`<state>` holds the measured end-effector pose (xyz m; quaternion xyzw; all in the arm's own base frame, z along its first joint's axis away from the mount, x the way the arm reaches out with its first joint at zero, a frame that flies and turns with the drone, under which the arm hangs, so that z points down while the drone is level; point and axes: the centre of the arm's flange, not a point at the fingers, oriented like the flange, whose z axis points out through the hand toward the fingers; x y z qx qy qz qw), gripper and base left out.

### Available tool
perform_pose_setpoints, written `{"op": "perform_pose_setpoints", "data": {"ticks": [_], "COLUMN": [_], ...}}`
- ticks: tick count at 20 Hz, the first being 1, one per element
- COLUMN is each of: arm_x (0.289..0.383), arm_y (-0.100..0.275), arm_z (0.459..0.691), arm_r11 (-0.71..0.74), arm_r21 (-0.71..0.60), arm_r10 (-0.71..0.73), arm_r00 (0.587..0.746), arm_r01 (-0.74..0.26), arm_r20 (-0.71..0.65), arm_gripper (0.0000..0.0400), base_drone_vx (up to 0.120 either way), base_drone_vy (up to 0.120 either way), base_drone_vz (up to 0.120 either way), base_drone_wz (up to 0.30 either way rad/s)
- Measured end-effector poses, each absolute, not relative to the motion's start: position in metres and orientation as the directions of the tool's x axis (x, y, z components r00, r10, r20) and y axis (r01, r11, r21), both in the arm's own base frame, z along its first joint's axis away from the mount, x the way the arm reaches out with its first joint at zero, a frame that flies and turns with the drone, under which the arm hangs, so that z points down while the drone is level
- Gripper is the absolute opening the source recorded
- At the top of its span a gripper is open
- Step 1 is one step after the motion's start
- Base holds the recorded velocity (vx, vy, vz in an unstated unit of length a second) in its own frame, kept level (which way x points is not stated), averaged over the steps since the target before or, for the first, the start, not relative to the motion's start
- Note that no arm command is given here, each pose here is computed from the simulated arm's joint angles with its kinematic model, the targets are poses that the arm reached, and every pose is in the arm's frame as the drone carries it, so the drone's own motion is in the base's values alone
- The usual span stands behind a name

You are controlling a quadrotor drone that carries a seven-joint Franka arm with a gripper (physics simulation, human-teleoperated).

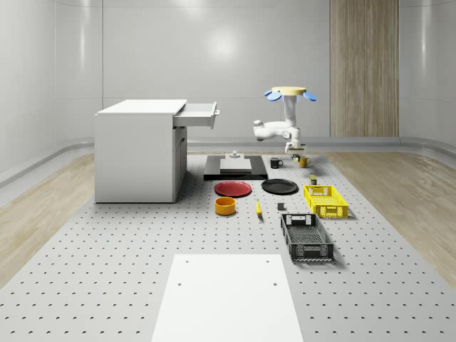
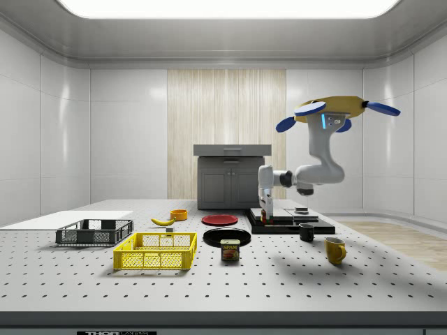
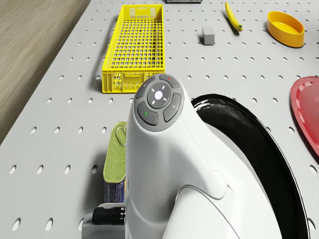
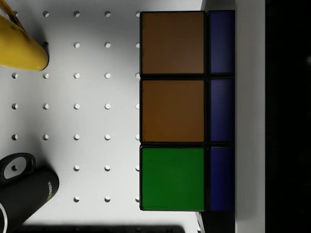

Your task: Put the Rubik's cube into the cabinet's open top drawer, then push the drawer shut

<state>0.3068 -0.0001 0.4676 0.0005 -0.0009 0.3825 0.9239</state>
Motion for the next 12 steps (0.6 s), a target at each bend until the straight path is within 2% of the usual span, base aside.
{"op": "perform_pose_setpoints", "data": {"ticks": [5, 12], "arm_x": [0.3068, 0.3068], "arm_y": [-0.0001, 0.0], "arm_z": [0.4669, 0.4667], "arm_r11": [0.707, 0.707], "arm_r21": [0.0, 0.0], "arm_r10": [0.707, 0.707], "arm_r00": [0.707, 0.707], "arm_r01": [-0.707, -0.707], "arm_r20": [0.002, 0.002], "arm_gripper": [0.0325, 0.0325], "base_drone_vx": [0.112, 0.0], "base_drone_vy": [-0.12, -0.12], "base_drone_vz": [0.12, 0.12], "base_drone_wz": [0.0, 0.0]}}
